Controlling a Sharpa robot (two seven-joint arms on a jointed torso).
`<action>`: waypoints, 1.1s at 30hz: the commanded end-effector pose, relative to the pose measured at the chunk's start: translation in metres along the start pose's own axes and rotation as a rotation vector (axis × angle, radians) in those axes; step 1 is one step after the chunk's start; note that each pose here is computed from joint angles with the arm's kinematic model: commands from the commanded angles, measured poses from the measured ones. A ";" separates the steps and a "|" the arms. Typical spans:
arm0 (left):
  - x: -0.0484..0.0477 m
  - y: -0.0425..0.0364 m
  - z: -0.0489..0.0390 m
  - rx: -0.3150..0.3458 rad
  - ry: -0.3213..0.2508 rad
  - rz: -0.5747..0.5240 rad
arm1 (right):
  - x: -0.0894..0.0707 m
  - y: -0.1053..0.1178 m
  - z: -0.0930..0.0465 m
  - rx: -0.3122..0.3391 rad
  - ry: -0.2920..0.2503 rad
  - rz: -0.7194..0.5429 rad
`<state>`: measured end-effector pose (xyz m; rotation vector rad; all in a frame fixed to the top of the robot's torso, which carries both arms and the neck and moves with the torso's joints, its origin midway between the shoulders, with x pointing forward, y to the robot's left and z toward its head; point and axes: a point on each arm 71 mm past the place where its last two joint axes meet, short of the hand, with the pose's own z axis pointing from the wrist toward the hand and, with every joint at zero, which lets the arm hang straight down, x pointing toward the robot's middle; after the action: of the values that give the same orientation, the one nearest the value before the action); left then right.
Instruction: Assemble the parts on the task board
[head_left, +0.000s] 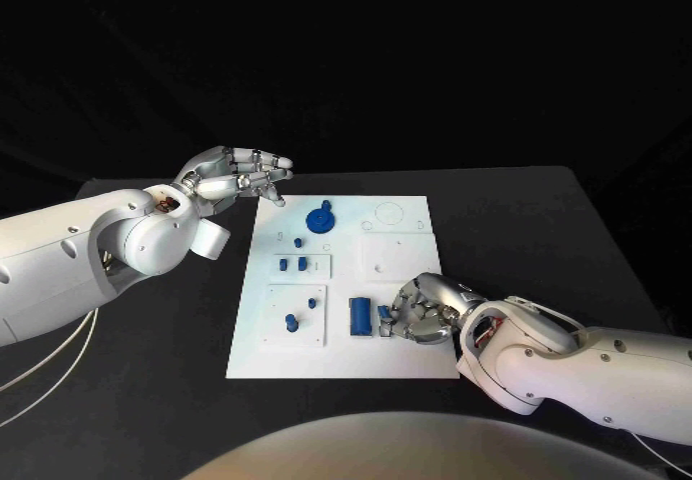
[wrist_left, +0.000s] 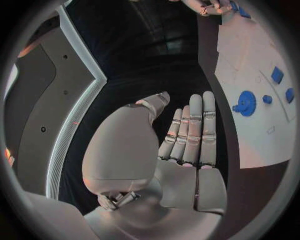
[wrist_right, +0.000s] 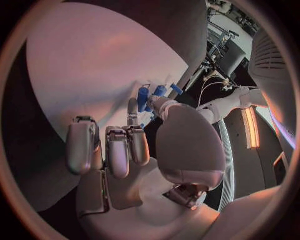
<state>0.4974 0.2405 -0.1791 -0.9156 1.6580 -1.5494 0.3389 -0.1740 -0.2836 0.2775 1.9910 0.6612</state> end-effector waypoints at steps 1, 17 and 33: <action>0.0029 -0.0007 0.0003 0.004 0.026 -0.003 | 0.003 -0.003 0.001 0.016 0.038 -0.023; 0.0043 -0.0005 0.0002 0.001 0.044 0.018 | 0.003 0.000 0.002 0.001 0.031 -0.026; 0.0036 -0.0002 0.0004 -0.001 0.043 0.019 | 0.002 0.001 0.001 -0.016 0.022 -0.032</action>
<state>0.4966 0.2394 -0.1796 -0.8844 1.6837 -1.5485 0.3395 -0.1728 -0.2853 0.2559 2.0071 0.6584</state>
